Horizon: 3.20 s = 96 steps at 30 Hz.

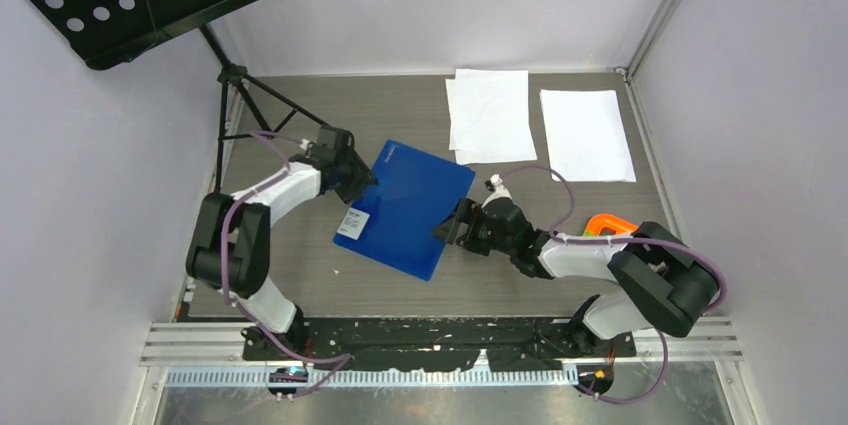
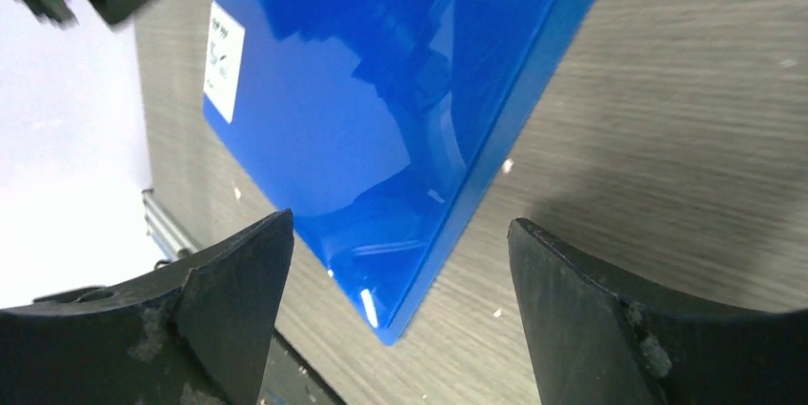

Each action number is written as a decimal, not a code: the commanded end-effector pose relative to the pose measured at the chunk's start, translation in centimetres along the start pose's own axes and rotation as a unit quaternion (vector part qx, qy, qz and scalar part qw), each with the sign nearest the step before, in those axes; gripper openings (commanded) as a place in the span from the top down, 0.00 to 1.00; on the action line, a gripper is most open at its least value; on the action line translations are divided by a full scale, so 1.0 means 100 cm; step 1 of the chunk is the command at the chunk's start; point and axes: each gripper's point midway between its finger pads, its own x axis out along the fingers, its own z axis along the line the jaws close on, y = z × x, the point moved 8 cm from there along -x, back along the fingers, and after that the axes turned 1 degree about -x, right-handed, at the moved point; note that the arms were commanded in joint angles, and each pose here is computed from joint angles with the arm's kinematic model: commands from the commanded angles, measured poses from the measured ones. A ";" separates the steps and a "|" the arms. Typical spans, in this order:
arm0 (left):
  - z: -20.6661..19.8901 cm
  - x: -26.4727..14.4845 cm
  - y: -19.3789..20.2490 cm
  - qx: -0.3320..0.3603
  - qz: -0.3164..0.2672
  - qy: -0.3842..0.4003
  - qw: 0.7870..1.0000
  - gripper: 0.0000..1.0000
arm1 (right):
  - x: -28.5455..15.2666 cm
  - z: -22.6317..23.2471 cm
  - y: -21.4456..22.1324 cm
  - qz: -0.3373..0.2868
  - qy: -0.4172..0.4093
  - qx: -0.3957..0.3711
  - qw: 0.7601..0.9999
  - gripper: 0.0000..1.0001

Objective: Put the files into the folder

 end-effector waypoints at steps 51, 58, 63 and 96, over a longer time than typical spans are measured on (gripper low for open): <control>0.097 -0.054 0.086 -0.127 -0.002 0.090 0.988 0.38 | 0.236 0.047 -0.238 0.025 -0.003 -0.209 0.978 0.02; 0.099 -0.065 0.083 -0.122 -0.013 0.076 0.990 0.38 | 0.231 0.040 -0.229 0.038 0.000 -0.188 0.981 0.01; 0.101 -0.065 0.077 -0.127 -0.030 0.089 0.987 0.38 | 0.230 0.035 -0.223 0.045 0.004 -0.182 0.982 0.01; 0.095 -0.046 0.068 -0.179 -0.036 0.159 0.970 0.42 | 0.224 0.029 -0.192 0.082 -0.004 -0.160 0.984 0.02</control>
